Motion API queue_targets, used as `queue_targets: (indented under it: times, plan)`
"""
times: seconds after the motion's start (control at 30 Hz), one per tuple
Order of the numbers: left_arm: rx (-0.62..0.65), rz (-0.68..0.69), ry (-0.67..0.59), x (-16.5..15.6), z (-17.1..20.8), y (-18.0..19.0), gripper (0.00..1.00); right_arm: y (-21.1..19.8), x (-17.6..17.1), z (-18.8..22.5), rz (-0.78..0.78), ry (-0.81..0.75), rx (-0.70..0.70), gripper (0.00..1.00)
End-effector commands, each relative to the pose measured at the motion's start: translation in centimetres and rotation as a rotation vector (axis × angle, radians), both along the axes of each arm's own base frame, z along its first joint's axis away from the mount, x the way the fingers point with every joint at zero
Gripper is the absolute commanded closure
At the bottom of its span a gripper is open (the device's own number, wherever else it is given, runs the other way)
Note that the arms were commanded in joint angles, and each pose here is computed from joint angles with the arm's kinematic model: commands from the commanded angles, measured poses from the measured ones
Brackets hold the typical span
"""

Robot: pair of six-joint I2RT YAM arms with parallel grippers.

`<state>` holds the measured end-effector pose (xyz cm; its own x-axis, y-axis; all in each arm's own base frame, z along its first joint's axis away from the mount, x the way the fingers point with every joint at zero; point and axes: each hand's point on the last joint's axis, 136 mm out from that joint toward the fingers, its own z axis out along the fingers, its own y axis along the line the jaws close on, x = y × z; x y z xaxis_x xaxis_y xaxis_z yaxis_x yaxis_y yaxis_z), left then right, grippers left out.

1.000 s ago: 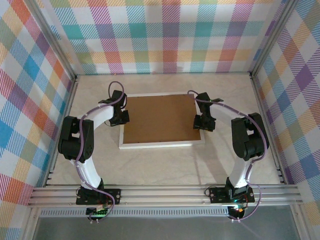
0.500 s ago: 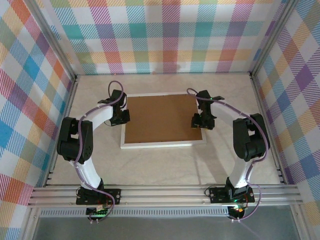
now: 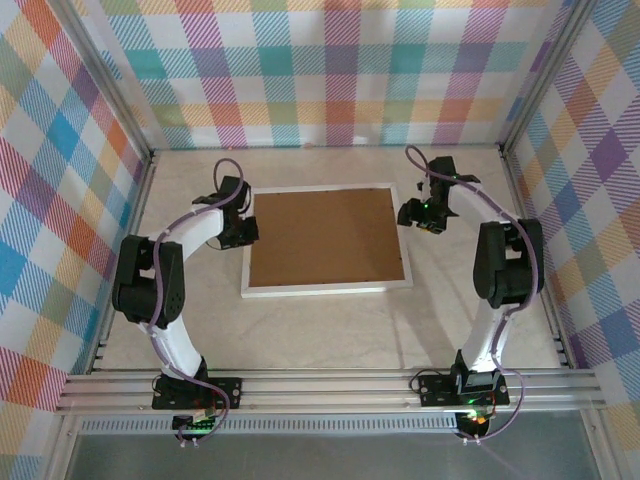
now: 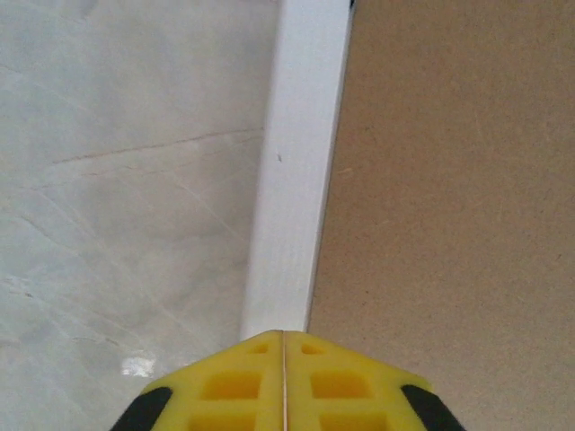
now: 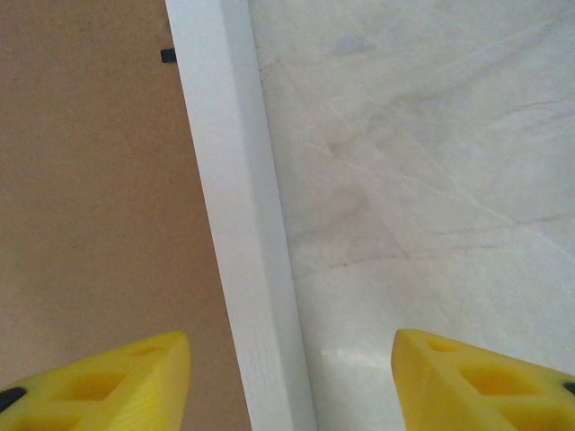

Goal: Put the photo into the frame

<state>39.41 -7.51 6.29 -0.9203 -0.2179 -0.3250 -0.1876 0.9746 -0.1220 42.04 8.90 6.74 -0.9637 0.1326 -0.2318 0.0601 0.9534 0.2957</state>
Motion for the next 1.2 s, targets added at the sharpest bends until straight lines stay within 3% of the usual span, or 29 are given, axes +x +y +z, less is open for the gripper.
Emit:
queue_targets:
  times: [0.0,0.23,0.33,0.4,0.7,0.87,1.17]
  plan:
    - [-0.024,0.025,-0.043,0.5,3.2,0.8,0.82,1.6,1.0,-0.1,0.074,-0.011,0.061,0.39]
    - [-0.055,0.057,-0.061,1.6,4.7,1.9,0.68,2.0,1.8,-1.8,0.093,0.03,0.07,0.41]
    - [-0.089,0.065,-0.059,2.7,4.7,2.1,0.47,2.1,1.7,-2.5,0.107,0.05,0.069,0.43]
    - [-0.098,0.06,-0.06,3.5,4.6,2.0,0.42,1.9,1.6,-3.0,0.112,0.066,0.054,0.47]
    - [-0.166,0.049,-0.06,7.9,3.3,1.7,0.41,1.3,1.3,-4.0,0.116,0.102,0.006,0.58]
    - [-0.167,0.059,-0.054,9.0,2.5,2.3,0.41,1.2,1.0,-4.2,0.132,0.11,-0.028,0.72]
    - [-0.157,0.039,-0.011,8.9,0.8,3.4,0.57,2.1,1.1,-4.2,0.181,0.091,-0.019,0.78]
